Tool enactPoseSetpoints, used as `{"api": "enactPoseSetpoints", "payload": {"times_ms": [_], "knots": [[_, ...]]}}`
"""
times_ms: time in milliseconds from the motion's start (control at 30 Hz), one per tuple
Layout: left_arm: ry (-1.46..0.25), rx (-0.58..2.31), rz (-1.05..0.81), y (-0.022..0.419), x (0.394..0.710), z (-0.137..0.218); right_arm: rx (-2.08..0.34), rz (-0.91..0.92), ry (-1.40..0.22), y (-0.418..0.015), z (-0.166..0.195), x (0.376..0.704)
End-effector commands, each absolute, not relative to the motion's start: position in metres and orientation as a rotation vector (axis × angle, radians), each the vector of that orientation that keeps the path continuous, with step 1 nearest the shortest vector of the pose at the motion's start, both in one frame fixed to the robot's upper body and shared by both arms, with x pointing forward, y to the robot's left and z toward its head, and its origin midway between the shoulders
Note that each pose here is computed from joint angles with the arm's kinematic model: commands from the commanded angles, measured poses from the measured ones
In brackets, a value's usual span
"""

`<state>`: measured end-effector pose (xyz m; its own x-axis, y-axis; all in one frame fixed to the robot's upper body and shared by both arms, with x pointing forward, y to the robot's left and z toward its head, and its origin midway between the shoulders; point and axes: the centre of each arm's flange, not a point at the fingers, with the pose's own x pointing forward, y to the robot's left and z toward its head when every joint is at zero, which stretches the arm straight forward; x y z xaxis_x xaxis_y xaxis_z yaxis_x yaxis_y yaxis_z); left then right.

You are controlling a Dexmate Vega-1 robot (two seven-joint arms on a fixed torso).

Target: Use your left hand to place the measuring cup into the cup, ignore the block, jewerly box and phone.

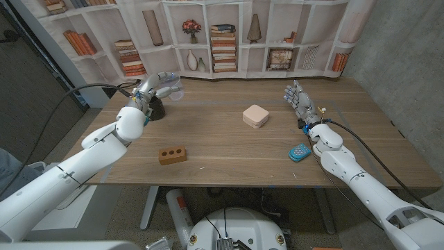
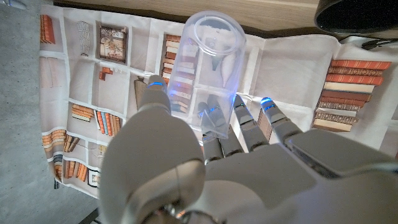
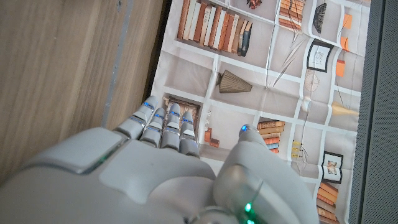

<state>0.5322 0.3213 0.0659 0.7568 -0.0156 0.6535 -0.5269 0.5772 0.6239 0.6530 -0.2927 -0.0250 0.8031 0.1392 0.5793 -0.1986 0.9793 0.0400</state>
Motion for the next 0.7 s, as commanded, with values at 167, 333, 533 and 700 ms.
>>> {"api": "enactPoseSetpoints", "payload": {"times_ms": [167,333,533,700], "knots": [[-0.636,0.945,0.358,0.334,0.527,0.074,0.097,0.170,-0.607,-0.295,-0.026,0.651],[-0.637,0.935,0.365,0.339,0.526,0.075,0.097,0.175,-0.605,-0.292,-0.025,0.654],[-0.634,0.934,0.378,0.344,0.522,0.075,0.094,0.181,-0.607,-0.289,-0.022,0.657],[-0.634,0.935,0.395,0.350,0.518,0.077,0.091,0.184,-0.611,-0.287,-0.018,0.659]]}}
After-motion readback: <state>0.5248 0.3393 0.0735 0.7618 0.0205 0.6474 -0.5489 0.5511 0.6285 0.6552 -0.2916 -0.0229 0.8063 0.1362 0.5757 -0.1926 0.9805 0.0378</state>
